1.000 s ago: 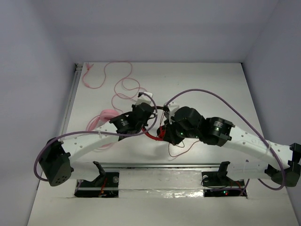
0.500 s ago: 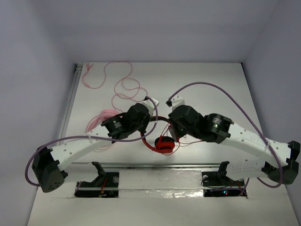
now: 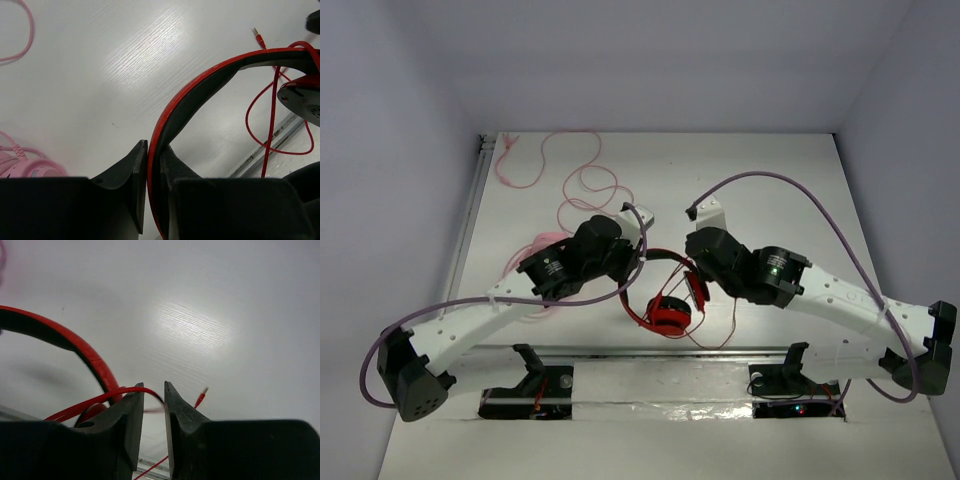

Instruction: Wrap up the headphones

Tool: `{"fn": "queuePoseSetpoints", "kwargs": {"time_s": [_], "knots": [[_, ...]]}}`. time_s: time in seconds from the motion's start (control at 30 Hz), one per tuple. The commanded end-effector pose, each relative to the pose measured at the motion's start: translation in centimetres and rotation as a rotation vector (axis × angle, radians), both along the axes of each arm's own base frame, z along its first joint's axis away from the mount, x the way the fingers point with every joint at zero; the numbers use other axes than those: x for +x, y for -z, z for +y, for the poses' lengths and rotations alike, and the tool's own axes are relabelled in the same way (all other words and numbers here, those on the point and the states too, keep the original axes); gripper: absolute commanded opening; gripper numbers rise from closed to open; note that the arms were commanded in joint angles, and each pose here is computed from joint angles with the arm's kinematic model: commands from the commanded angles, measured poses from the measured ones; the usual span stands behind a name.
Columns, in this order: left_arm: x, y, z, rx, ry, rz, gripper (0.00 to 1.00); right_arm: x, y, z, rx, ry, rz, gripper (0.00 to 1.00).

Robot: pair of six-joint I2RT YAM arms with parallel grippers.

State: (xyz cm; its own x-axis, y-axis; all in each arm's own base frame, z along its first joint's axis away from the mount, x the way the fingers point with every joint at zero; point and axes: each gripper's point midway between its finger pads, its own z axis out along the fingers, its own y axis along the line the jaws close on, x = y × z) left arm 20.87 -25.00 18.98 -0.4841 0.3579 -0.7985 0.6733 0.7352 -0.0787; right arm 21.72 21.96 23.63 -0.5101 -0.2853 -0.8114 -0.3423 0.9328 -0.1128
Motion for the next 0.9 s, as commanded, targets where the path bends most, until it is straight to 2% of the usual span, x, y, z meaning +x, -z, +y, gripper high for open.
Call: {"fn": "queuePoseSetpoints", "kwargs": {"time_s": [0.0,0.13,0.37,0.43,0.67,0.7,0.77,0.87], "knots": [[0.2,-6.4,-1.4,-0.190,0.022,-0.075,0.00,1.7,-1.0,-0.7,0.099,0.089,-0.080,0.29],[0.5,-7.9,-1.3,-0.246,0.016,-0.090,0.00,2.2,-2.1,-0.4,0.270,0.102,-0.127,0.31],[1.1,-11.0,-1.3,-0.353,-0.005,-0.129,0.00,1.4,-3.4,0.8,0.557,0.038,-0.159,0.29],[1.3,-12.0,-1.1,-0.372,-0.026,-0.142,0.00,1.1,-2.9,1.4,0.610,0.002,-0.155,0.32],[2.6,-16.1,0.4,-0.455,-0.115,-0.193,0.00,0.6,-1.4,1.0,0.757,0.010,-0.164,0.45],[2.8,-16.8,0.5,-0.469,-0.123,-0.199,0.00,0.3,0.2,1.1,0.746,0.000,-0.139,0.45],[2.9,-17.1,0.3,-0.476,-0.126,-0.191,0.00,0.5,0.4,1.2,0.791,0.005,-0.145,0.46],[3.2,-17.1,0.1,-0.472,-0.124,-0.176,0.00,0.9,3.2,1.6,0.789,0.005,-0.103,0.52]]}}
